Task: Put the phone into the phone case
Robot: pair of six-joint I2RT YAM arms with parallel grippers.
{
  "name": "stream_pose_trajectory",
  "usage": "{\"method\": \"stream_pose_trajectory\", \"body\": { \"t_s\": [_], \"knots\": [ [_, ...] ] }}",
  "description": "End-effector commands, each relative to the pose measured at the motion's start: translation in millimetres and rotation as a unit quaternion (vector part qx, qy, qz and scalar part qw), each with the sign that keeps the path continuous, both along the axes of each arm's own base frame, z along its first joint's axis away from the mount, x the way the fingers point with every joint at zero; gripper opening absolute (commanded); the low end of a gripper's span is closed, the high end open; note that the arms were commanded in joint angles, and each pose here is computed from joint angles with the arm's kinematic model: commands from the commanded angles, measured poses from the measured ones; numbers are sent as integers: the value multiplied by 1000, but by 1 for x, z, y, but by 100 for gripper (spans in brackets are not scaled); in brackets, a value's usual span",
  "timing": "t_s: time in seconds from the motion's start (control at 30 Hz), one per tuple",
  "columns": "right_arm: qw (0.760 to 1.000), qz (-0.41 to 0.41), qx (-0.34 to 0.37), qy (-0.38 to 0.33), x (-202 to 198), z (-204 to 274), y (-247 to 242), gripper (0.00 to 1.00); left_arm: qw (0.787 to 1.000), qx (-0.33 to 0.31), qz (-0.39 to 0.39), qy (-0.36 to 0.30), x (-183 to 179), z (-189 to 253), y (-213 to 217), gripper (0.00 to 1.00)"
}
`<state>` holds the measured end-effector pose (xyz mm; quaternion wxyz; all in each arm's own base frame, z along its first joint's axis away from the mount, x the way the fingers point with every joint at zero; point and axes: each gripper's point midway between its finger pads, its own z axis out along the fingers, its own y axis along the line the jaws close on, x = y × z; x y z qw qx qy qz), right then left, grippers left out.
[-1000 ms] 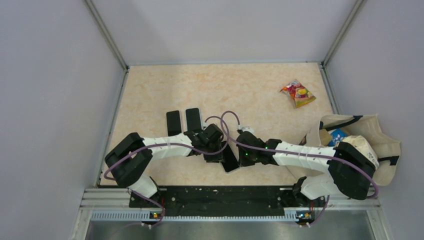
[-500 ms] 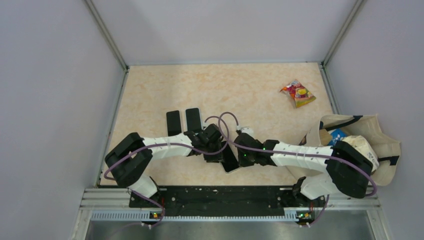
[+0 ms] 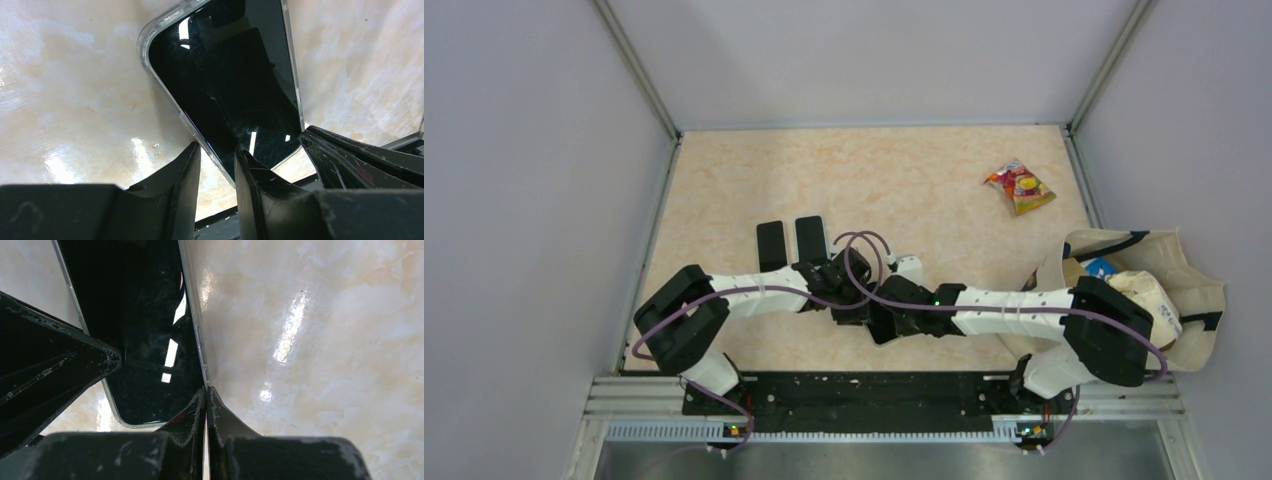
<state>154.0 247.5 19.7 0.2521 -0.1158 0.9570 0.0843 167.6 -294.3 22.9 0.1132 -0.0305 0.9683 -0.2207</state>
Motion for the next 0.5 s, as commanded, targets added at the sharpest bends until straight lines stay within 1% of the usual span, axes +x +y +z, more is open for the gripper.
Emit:
{"method": "stream_pose_trajectory", "body": {
  "t_s": [0.0, 0.13, 0.27, 0.37, 0.47],
  "knots": [
    [998, -3, -47, 40, -21, -30, -20, 0, 1000, -4, 2, -15, 7, 2, -7, 36],
    [1000, -8, 6, 10, 2, 8, -9, 12, 1000, 1, 4, -19, 8, 3, -4, 36],
    [999, 4, 51, 4, 19, 28, 5, 21, 1000, 4, 4, -20, 9, 3, -4, 36],
    [999, 17, 43, 2, 26, 26, 12, 25, 1000, 6, 5, -21, 9, 3, -3, 36],
    [999, 27, 35, 11, 28, 17, 18, 25, 1000, 10, 7, -24, 11, 4, -1, 36]
  ]
}}
